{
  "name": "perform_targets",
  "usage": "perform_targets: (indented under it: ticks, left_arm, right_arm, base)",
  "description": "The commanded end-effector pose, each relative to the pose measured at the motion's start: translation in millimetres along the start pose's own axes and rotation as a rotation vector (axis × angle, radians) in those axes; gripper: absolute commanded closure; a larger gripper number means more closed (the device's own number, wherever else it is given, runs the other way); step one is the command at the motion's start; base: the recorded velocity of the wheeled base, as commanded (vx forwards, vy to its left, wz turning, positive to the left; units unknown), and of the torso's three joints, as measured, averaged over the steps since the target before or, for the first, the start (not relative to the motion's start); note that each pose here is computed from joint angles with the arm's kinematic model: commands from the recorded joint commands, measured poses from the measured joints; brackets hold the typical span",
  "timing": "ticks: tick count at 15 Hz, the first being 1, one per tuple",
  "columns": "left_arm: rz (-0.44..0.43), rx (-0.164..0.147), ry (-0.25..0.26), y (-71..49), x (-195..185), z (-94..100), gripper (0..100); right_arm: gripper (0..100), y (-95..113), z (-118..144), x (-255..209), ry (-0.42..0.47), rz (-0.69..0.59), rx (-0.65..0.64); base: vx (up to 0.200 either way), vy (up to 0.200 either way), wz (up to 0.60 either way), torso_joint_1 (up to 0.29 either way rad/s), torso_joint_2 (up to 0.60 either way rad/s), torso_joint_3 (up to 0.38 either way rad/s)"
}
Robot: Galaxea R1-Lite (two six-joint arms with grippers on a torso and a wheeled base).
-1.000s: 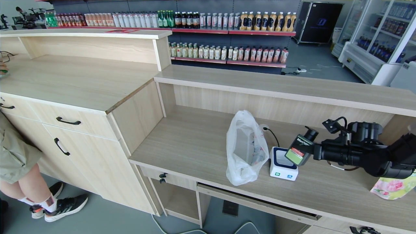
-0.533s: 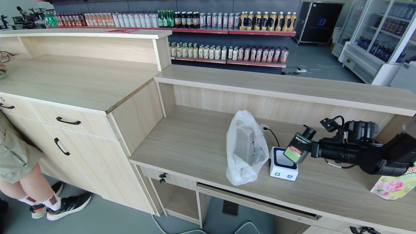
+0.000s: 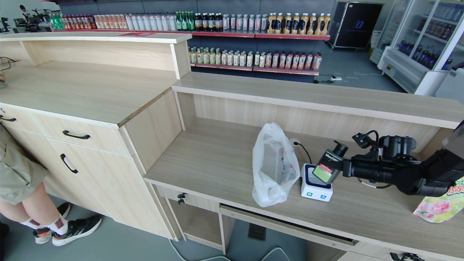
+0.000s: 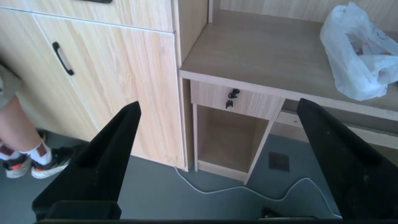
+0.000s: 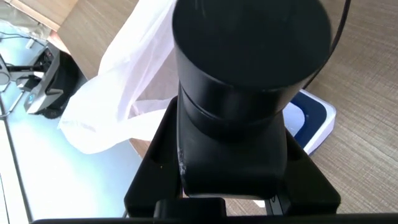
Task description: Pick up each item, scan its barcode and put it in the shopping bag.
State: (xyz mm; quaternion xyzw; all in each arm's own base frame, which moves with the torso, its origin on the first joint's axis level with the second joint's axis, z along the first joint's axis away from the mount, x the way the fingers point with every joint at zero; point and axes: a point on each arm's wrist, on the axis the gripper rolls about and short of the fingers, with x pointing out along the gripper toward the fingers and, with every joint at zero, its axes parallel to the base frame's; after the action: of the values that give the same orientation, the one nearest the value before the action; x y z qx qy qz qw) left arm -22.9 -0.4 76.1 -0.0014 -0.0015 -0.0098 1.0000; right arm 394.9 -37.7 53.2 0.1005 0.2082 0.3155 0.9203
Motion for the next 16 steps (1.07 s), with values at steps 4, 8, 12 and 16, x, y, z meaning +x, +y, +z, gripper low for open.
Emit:
perform_targets:
  ticks: [4,8,12,16]
  left_arm:
    - [0.0,0.0,0.001,0.0,0.1,0.0,0]
    - [0.0,0.0,0.001,0.0,0.1,0.0,0]
    - [0.0,0.0,0.001,0.0,0.1,0.0,0]
    - [0.0,0.0,0.001,0.0,0.1,0.0,0]
  right_arm:
    - [100,2.9,0.7,4.3,0.002,0.012,-0.004]
    - [100,21.3,42.7,-16.6,-0.088,-0.019,-0.118]
    - [100,62.6,67.1,-115.0,-0.149,-0.348,-0.549]
    - [100,58.2,41.4,-172.6,-0.065,-0.537,-0.776]
  base:
    - [0.0,0.0,0.0,0.0,0.0,0.0]
    - [0.0,0.0,0.0,0.0,0.0,0.0]
    - [0.0,0.0,0.0,0.0,0.0,0.0]
    - [0.0,0.0,0.0,0.0,0.0,0.0]
